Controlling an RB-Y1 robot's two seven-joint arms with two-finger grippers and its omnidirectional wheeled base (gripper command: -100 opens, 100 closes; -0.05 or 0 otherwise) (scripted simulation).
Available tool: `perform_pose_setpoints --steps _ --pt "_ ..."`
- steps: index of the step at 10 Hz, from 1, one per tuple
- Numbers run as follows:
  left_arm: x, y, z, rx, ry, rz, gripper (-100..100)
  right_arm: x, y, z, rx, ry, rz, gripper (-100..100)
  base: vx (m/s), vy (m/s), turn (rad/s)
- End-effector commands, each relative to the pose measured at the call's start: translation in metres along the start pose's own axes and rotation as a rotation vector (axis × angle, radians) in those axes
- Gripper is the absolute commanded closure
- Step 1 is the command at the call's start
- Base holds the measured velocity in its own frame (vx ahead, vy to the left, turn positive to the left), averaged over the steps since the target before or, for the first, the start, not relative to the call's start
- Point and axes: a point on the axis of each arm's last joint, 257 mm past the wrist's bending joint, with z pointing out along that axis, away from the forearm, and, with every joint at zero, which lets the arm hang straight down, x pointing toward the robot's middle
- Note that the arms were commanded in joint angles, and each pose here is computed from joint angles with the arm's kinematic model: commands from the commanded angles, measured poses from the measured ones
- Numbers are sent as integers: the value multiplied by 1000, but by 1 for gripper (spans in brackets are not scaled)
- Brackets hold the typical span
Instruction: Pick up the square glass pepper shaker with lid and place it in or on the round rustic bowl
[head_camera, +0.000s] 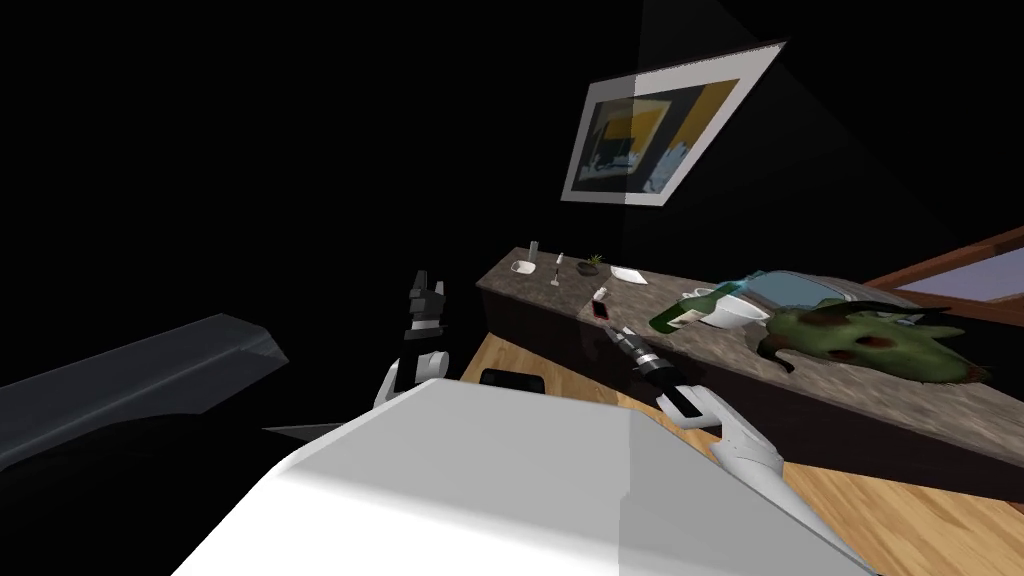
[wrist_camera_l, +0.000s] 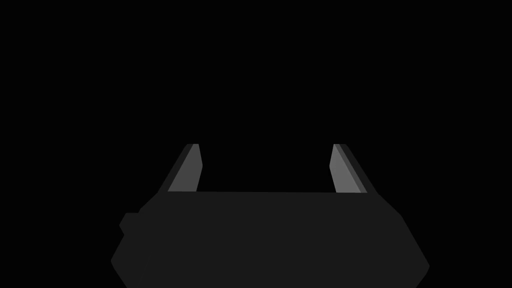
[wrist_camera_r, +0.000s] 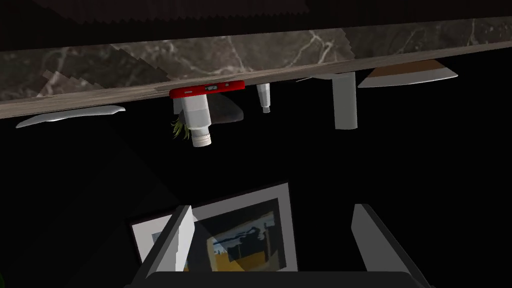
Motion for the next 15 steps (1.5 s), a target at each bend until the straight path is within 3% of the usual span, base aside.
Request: perform_pose_setpoints --steps 1,5,7,14,15 --pt "0 0 0 0 0 0 0 8 -20 1 31 47 -56 -100 128 27 115" --pt "0 0 0 0 0 0 0 16 -68 3 103 151 -184 -100 176 6 108" --pt "0 0 0 0 0 0 0 16 -80 2 121 173 -214 -100 113 -15 50" --pt "0 0 0 0 0 0 0 2 -153 -9 237 284 -393 -100 134 -7 81" --pt "0 0 0 0 0 0 0 6 -145 -8 225 274 -373 -100 60 -2 21"
